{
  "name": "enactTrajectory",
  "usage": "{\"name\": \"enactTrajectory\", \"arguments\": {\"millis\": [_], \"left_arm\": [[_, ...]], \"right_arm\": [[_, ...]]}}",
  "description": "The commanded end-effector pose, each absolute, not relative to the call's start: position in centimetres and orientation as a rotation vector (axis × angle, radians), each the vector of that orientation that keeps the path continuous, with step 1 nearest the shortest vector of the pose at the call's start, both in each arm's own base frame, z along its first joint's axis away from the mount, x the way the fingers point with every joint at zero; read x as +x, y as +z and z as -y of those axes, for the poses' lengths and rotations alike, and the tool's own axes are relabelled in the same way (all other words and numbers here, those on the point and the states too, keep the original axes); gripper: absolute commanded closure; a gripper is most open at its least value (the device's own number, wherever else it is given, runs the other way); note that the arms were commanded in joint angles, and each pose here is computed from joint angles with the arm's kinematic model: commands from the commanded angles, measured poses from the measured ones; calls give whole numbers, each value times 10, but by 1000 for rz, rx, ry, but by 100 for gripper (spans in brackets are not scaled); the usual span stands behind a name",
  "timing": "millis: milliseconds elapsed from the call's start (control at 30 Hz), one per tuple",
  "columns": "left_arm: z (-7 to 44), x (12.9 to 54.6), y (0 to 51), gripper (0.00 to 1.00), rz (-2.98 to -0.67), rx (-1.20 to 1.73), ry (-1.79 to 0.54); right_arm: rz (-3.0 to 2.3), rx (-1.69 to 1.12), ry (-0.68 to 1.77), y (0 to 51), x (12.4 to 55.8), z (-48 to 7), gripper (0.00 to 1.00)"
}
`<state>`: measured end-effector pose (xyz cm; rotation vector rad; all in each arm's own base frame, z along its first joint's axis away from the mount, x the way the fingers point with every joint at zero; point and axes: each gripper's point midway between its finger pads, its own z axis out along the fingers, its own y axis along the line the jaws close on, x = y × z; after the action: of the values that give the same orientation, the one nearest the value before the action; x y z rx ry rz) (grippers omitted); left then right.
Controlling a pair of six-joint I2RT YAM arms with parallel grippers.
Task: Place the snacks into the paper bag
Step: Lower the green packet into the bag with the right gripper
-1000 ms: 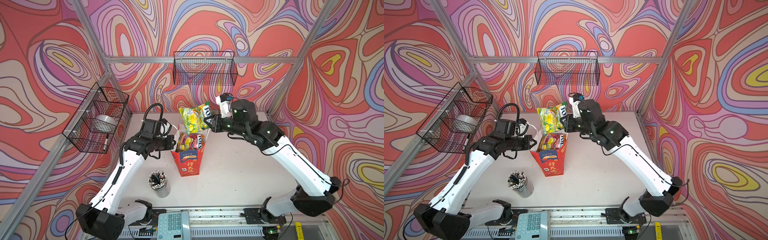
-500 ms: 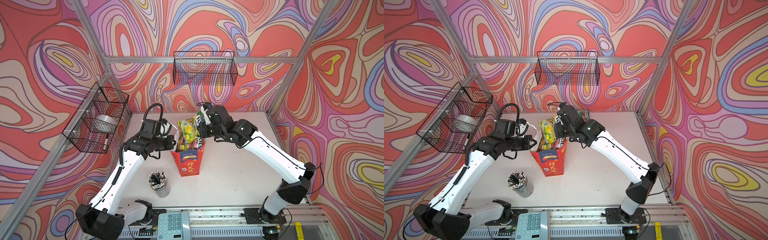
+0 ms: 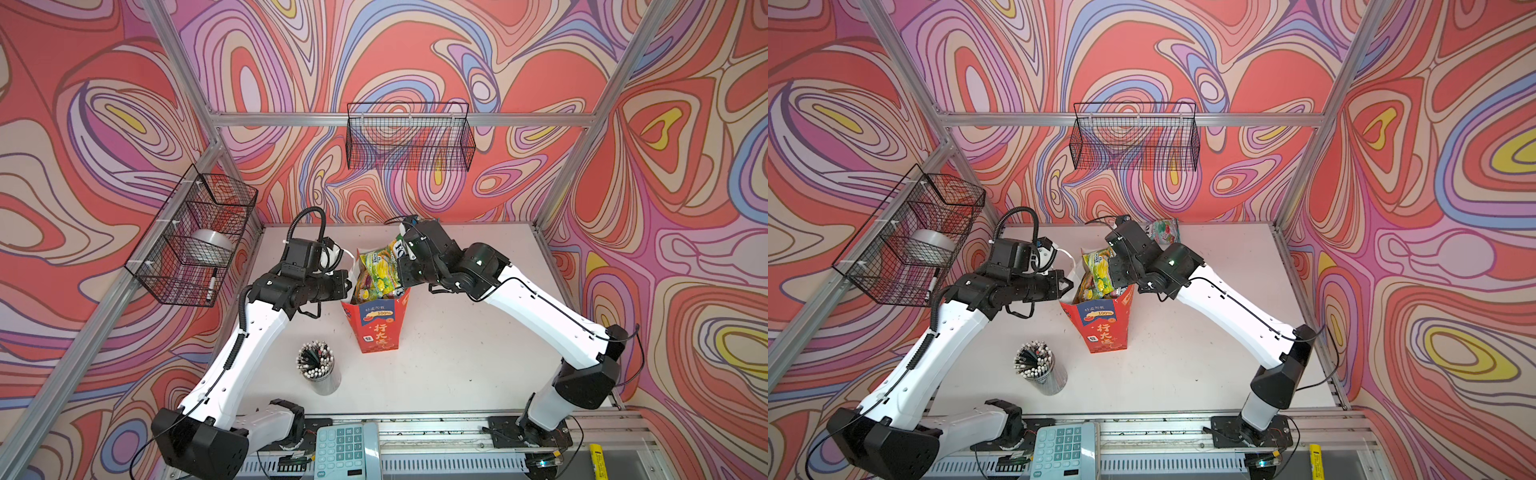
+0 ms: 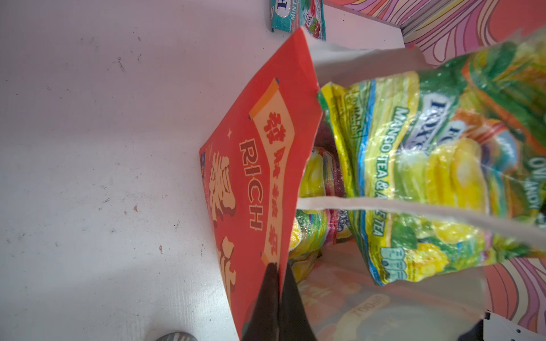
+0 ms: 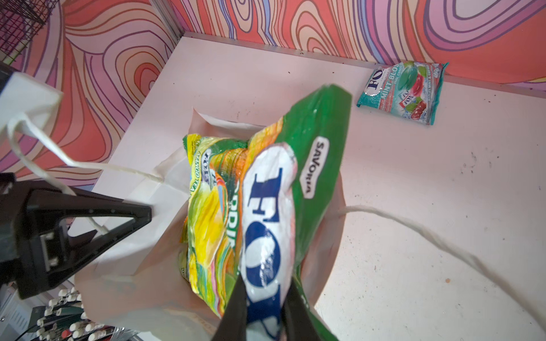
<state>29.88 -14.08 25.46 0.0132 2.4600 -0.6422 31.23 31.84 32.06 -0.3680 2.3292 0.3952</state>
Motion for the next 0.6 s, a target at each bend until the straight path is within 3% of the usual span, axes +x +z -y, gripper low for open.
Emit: {"name": "enactTrajectory", "arguments": {"millis": [0, 567], "left_arm": [[132, 299, 257, 100, -2423, -29, -599], [134, 299, 266, 100, -2366, -29, -636]], "right_arm": [[-2328, -375, 363, 320, 314, -320, 100], [-2390, -453, 390, 291, 326, -357, 100]]}}
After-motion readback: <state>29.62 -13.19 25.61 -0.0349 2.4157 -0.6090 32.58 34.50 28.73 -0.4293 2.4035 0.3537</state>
